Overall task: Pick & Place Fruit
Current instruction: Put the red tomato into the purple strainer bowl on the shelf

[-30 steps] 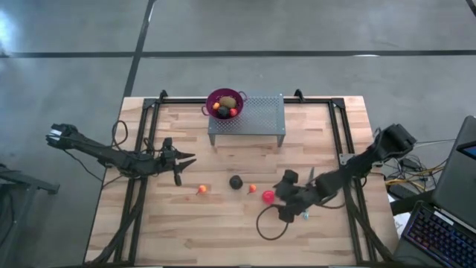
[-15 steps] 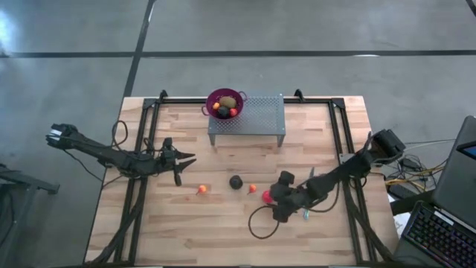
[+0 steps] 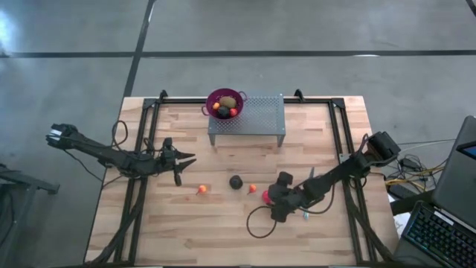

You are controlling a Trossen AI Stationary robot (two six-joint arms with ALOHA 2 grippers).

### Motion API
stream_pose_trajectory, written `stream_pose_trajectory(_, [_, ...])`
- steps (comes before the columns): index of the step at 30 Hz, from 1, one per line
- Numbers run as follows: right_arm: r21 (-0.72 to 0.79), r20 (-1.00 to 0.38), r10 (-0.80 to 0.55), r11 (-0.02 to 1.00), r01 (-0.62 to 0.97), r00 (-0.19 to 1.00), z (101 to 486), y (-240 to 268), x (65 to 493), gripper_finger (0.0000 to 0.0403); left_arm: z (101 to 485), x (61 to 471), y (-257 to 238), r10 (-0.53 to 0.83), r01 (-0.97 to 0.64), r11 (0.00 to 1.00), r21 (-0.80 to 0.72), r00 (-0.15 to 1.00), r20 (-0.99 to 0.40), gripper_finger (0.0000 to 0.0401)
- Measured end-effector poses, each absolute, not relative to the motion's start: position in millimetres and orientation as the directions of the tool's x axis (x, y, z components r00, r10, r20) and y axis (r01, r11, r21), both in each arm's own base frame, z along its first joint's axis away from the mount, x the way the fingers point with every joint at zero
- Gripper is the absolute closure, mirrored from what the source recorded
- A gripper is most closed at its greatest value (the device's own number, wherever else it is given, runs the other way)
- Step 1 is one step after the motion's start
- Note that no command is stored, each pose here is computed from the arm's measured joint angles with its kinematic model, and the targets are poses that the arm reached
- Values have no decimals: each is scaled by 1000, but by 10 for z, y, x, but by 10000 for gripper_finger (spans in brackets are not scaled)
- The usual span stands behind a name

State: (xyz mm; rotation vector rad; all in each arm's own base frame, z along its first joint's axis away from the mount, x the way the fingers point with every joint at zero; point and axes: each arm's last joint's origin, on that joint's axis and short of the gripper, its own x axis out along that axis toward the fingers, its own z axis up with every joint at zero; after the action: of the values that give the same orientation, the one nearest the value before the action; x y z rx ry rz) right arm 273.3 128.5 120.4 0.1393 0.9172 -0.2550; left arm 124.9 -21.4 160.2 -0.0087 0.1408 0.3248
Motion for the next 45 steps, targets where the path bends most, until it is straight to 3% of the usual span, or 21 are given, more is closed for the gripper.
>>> stream_pose_trajectory(11, [17, -794, -156, 961, 277, 588, 1210, 1286, 2741, 143, 1602, 1249, -214, 318, -319, 948, 15, 938, -140, 311])
stream_pose_trajectory(20, [17, -794, -156, 961, 278, 588, 1210, 1285, 2741, 132, 1602, 1249, -213, 318, -319, 948, 15, 938, -140, 311])
stream_pose_trajectory(28, [18, -794, -155, 961, 278, 588, 1211, 1285, 2741, 146, 1602, 1249, -214, 318, -319, 948, 13, 938, -140, 311])
stream_pose_trajectory(35, [17, -794, -156, 961, 278, 588, 1211, 1284, 2740, 130, 1602, 1249, -214, 318, -319, 948, 12, 938, -140, 311])
stream_pose_trajectory(45, [20, -793, -155, 960, 280, 589, 1213, 1285, 2740, 148, 1601, 1249, -213, 318, -320, 948, 11, 938, -140, 311])
